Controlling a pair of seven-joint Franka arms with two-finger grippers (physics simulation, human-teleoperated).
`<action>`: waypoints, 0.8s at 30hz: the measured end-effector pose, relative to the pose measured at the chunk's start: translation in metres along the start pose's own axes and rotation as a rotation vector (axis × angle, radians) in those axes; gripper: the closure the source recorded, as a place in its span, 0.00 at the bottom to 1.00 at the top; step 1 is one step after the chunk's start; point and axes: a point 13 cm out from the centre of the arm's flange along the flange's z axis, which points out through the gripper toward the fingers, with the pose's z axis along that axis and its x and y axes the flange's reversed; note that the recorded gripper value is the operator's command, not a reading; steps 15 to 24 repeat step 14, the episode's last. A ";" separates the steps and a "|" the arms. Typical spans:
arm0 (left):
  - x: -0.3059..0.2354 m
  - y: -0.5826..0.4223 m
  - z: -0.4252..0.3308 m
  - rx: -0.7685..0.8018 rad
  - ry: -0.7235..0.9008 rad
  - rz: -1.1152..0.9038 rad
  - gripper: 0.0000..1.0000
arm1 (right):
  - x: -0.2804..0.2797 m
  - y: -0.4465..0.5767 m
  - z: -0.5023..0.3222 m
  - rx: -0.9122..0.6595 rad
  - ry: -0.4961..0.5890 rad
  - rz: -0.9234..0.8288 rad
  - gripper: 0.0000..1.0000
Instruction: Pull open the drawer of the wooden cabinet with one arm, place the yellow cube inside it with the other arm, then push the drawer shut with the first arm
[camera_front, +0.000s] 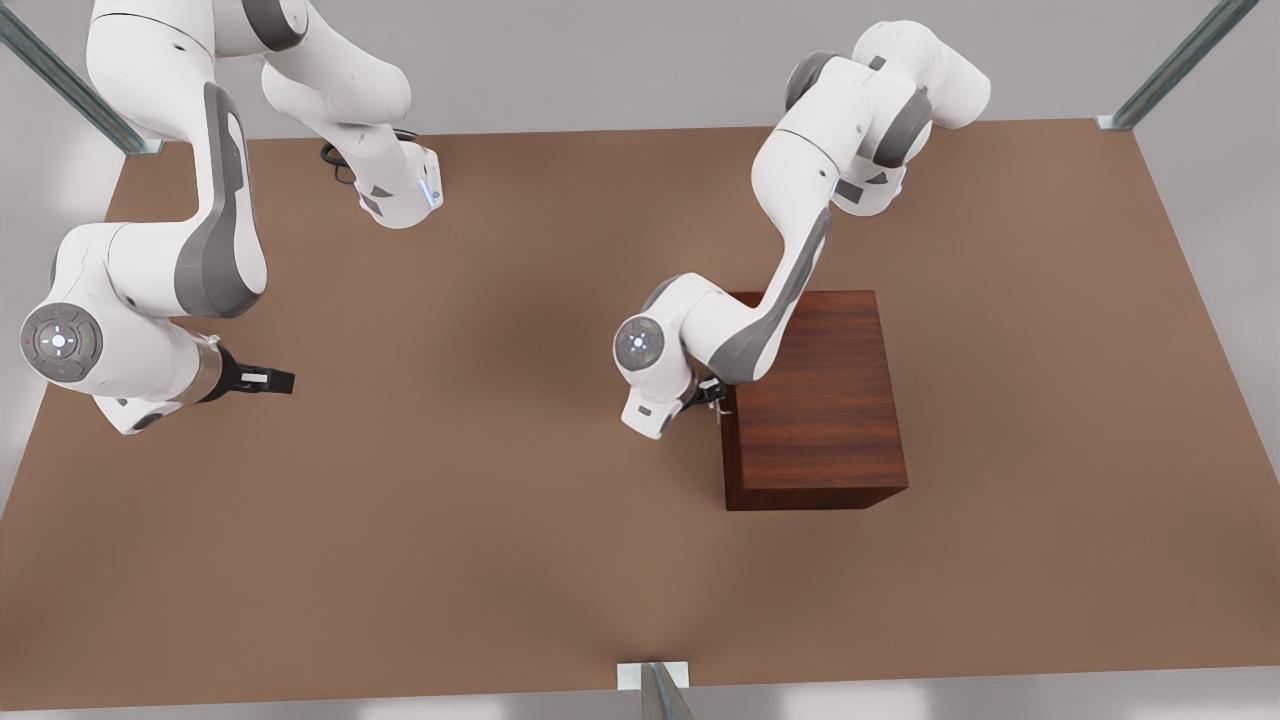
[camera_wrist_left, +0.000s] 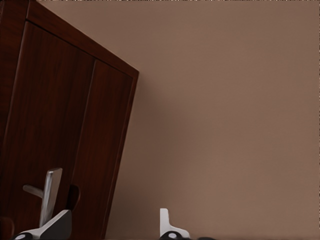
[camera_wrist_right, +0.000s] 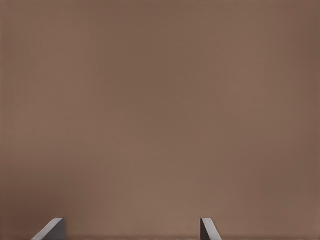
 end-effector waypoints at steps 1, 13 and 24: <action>-0.009 0.011 -0.028 0.027 -0.009 -0.016 0.00 | 0.000 0.000 0.000 0.000 0.000 0.000 0.00; -0.089 0.434 -0.162 0.268 0.068 -0.255 0.00 | 0.000 0.000 0.000 -0.003 0.000 -0.006 0.00; -0.090 0.428 -0.165 0.277 0.055 -0.219 0.00 | 0.000 0.000 0.000 -0.003 0.000 -0.006 0.00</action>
